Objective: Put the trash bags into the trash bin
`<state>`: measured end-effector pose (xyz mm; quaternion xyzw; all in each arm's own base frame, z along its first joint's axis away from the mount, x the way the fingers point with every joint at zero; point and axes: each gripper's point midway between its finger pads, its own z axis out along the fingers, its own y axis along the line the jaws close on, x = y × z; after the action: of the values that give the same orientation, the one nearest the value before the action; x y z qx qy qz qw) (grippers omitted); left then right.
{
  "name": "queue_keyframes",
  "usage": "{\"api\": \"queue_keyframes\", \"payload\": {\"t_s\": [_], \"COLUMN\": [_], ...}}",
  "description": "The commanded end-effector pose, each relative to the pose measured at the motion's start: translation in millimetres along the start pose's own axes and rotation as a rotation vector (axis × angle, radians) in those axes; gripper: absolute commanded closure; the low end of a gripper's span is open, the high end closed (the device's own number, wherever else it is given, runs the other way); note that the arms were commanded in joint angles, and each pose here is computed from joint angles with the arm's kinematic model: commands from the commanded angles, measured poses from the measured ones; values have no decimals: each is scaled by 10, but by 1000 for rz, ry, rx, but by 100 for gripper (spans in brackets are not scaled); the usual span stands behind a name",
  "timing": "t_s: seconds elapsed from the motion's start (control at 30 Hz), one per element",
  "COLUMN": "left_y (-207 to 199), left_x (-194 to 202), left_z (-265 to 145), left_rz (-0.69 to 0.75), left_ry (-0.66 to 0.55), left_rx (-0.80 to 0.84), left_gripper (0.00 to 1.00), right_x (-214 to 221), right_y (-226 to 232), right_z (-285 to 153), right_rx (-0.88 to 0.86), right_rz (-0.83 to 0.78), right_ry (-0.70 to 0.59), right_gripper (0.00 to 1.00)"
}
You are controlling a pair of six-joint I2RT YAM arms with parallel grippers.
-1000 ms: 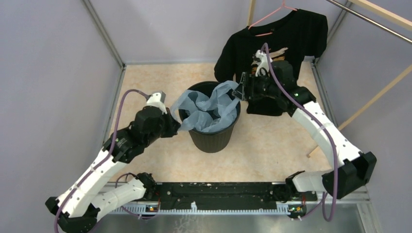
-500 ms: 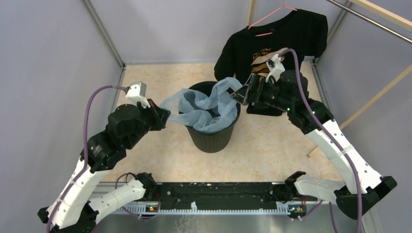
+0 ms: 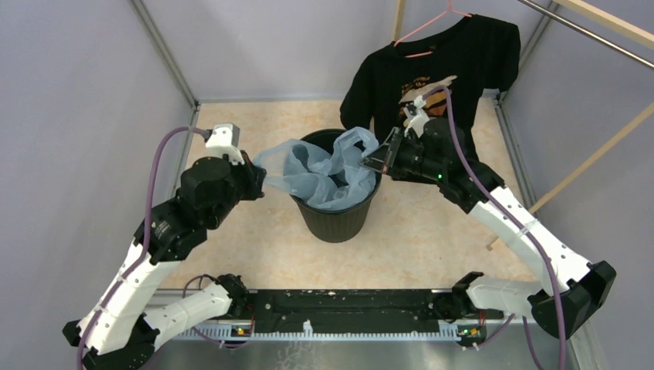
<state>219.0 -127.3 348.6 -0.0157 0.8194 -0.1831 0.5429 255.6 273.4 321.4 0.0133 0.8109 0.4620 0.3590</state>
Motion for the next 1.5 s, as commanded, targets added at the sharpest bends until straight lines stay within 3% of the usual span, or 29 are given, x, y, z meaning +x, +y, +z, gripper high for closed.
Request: {"api": "queue_keyframes", "payload": {"t_s": [0.0,0.07,0.17,0.23,0.43,0.63,0.77,0.93,1.1,1.17,1.27,1.47], "left_y": [163,334,478,498,558,498,535,508,742,734,553,59], "left_x": [-48,37,178,267,406,338,332,347,136,72,40,-12], "left_z": [43,92,163,192,93,-75,-84,28,-92,-120,-118,-252], "left_rz": [141,172,199,194,148,101,121,154,184,170,137,45], "left_ry": [20,72,133,168,187,161,170,193,132,105,84,46], "left_rx": [-97,-210,-301,-310,-292,-229,-252,-260,-393,-388,-276,33], "left_gripper": [100,100,100,100,100,100,100,100,100,100,100,100], "right_x": [-176,-329,-362,-320,-459,-516,-766,-760,-1052,-1060,-888,-657], "right_y": [148,-32,-108,-229,-511,-1024,-1089,-1073,-1465,-1428,-1045,-584], "right_z": [-216,-301,-316,-323,-494,-384,-372,-163,-345,-345,-261,-523], "right_rx": [-27,-15,-129,-82,-13,139,212,138,426,418,212,158], "right_rz": [-134,-153,-117,-150,-161,-193,-241,-208,-310,-297,-250,-260], "right_ry": [-49,-66,50,107,64,80,-1,62,-10,-11,24,10], "right_gripper": [100,100,100,100,100,100,100,100,98,93,81,37]}}
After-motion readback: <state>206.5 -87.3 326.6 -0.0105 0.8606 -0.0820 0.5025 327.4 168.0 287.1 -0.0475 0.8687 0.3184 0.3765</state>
